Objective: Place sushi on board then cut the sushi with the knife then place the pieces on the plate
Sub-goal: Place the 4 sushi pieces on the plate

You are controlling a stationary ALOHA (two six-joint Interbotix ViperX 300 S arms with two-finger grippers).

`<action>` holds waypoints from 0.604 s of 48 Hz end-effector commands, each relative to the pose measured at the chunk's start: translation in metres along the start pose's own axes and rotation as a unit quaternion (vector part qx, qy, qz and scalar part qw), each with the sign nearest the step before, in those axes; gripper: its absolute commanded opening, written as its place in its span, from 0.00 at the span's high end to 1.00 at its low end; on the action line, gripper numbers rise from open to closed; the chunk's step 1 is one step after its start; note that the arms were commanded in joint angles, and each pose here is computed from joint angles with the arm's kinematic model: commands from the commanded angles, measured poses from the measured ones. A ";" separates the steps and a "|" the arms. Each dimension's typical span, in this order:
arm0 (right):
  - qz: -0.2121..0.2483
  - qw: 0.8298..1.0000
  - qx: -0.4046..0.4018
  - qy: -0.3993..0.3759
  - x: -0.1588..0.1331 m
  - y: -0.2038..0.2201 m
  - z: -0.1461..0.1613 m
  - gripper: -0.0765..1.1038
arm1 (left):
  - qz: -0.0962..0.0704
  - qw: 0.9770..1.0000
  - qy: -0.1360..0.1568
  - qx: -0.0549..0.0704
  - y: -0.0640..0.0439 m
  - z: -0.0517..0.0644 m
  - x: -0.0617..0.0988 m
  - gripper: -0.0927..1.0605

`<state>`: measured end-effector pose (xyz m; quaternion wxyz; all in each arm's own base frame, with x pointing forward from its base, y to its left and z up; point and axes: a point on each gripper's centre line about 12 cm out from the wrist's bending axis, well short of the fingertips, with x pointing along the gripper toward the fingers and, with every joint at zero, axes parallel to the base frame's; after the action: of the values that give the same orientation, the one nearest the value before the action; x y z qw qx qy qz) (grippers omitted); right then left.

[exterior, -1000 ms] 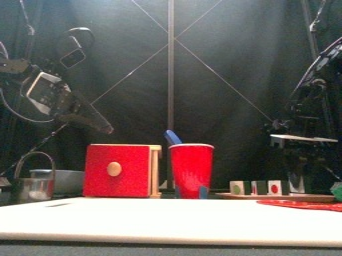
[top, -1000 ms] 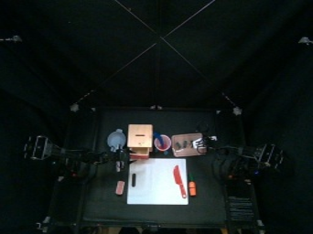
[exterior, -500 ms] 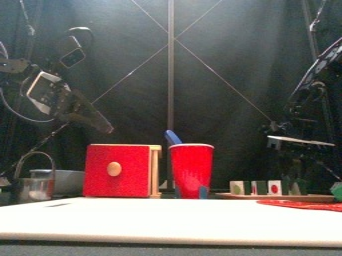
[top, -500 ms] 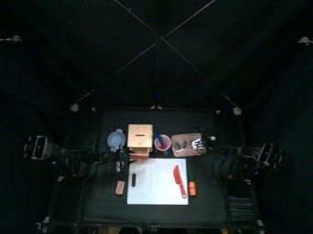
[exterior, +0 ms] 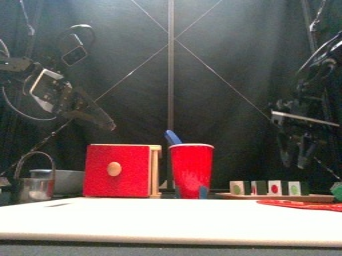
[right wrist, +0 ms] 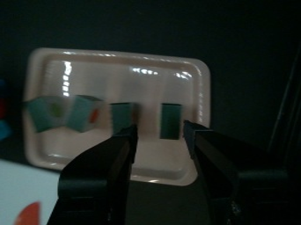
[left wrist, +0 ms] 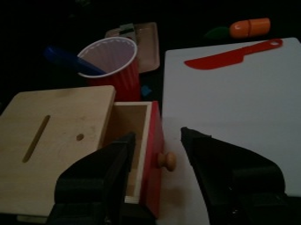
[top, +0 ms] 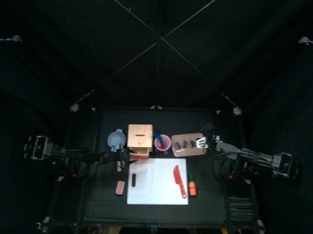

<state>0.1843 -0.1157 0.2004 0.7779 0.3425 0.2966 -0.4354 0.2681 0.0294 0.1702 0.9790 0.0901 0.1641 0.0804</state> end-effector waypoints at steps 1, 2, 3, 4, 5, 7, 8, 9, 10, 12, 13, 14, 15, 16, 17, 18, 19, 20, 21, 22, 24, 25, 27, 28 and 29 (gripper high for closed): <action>0.155 0.985 -0.066 -0.022 -0.028 0.050 -0.015 0.24 | 0.004 1.000 -0.015 -0.003 0.002 0.011 0.003 0.20; 0.179 0.981 -0.076 -0.021 -0.031 0.058 -0.020 0.24 | 0.004 1.000 -0.016 -0.003 0.002 0.011 0.003 0.20; 0.203 0.975 -0.087 -0.020 -0.035 0.066 -0.024 0.24 | 0.003 1.000 -0.015 -0.004 0.002 0.011 0.003 0.20; 0.228 0.969 -0.098 -0.018 -0.039 0.074 -0.029 0.24 | 0.003 1.000 -0.015 -0.004 0.002 0.011 0.003 0.20; 0.251 0.962 -0.108 -0.015 -0.043 0.082 -0.034 0.24 | 0.003 1.000 -0.016 -0.003 0.001 0.011 0.003 0.20; 0.299 0.945 -0.128 -0.007 -0.052 0.101 -0.045 0.24 | 0.003 1.000 -0.017 -0.003 0.001 0.012 0.004 0.20; 0.315 0.939 -0.137 -0.003 -0.056 0.108 -0.049 0.24 | 0.003 1.000 -0.016 -0.003 0.001 0.011 0.004 0.20; 0.328 0.934 -0.143 0.001 -0.058 0.115 -0.053 0.24 | 0.003 1.000 -0.016 -0.003 0.001 0.011 0.004 0.20; 0.337 0.930 -0.149 0.004 -0.060 0.120 -0.056 0.24 | 0.002 1.000 -0.016 -0.003 0.001 0.012 0.005 0.20; 0.350 0.923 -0.161 0.012 -0.061 0.132 -0.061 0.24 | 0.003 1.000 -0.016 -0.003 0.001 0.012 0.005 0.20; 0.353 0.921 -0.167 0.014 -0.061 0.138 -0.062 0.24 | 0.003 1.000 -0.016 -0.003 0.001 0.012 0.005 0.20; 0.354 0.919 -0.175 0.015 -0.060 0.142 -0.064 0.24 | 0.003 1.000 -0.016 -0.003 0.001 0.012 0.006 0.20; 0.355 0.917 -0.184 0.015 -0.059 0.148 -0.065 0.24 | 0.003 1.000 -0.015 -0.004 0.001 0.012 0.006 0.20; 0.357 0.914 -0.193 0.013 -0.058 0.152 -0.066 0.24 | 0.003 1.000 -0.016 -0.004 0.001 0.013 0.006 0.20; 0.355 0.912 -0.204 0.011 -0.055 0.156 -0.067 0.24 | 0.004 1.000 -0.016 -0.004 0.002 0.013 0.007 0.20; 0.354 0.910 -0.216 0.008 -0.053 0.161 -0.067 0.24 | 0.004 1.000 -0.016 -0.004 0.002 0.013 0.007 0.20; 0.354 0.907 -0.228 0.005 -0.050 0.166 -0.067 0.24 | 0.006 1.000 -0.015 -0.004 0.003 0.012 0.007 0.20; 0.354 0.904 -0.240 -0.001 -0.048 0.170 -0.067 0.24 | 0.006 1.000 -0.014 -0.003 0.002 0.012 0.008 0.20; 0.354 0.901 -0.251 -0.005 -0.046 0.175 -0.066 0.24 | 0.005 1.000 -0.012 -0.003 0.002 0.011 0.008 0.20; 0.355 0.898 -0.261 -0.008 -0.043 0.180 -0.067 0.24 | 0.005 1.000 -0.012 -0.003 0.002 0.011 0.008 0.20; 0.356 0.891 -0.280 -0.014 -0.038 0.190 -0.067 0.24 | 0.006 1.000 -0.009 -0.003 0.003 0.010 0.009 0.20; 0.355 0.890 -0.287 -0.017 -0.037 0.194 -0.066 0.24 | 0.008 1.000 -0.009 -0.004 0.004 0.010 0.009 0.20; 0.354 0.887 -0.294 -0.018 -0.033 0.199 -0.067 0.24 | 0.009 1.000 -0.010 -0.003 0.004 0.010 0.010 0.20; 0.354 0.887 -0.297 -0.018 -0.032 0.202 -0.067 0.24 | 0.010 1.000 -0.011 -0.003 0.005 0.011 0.011 0.20; 0.351 0.887 -0.300 -0.018 -0.030 0.203 -0.067 0.24 | 0.009 1.000 -0.011 -0.003 0.004 0.012 0.011 0.20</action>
<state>0.3239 0.0275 0.2278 0.9435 0.1807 0.2747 -0.0407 0.2741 0.0314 0.1697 0.9784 0.0896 0.1666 0.0832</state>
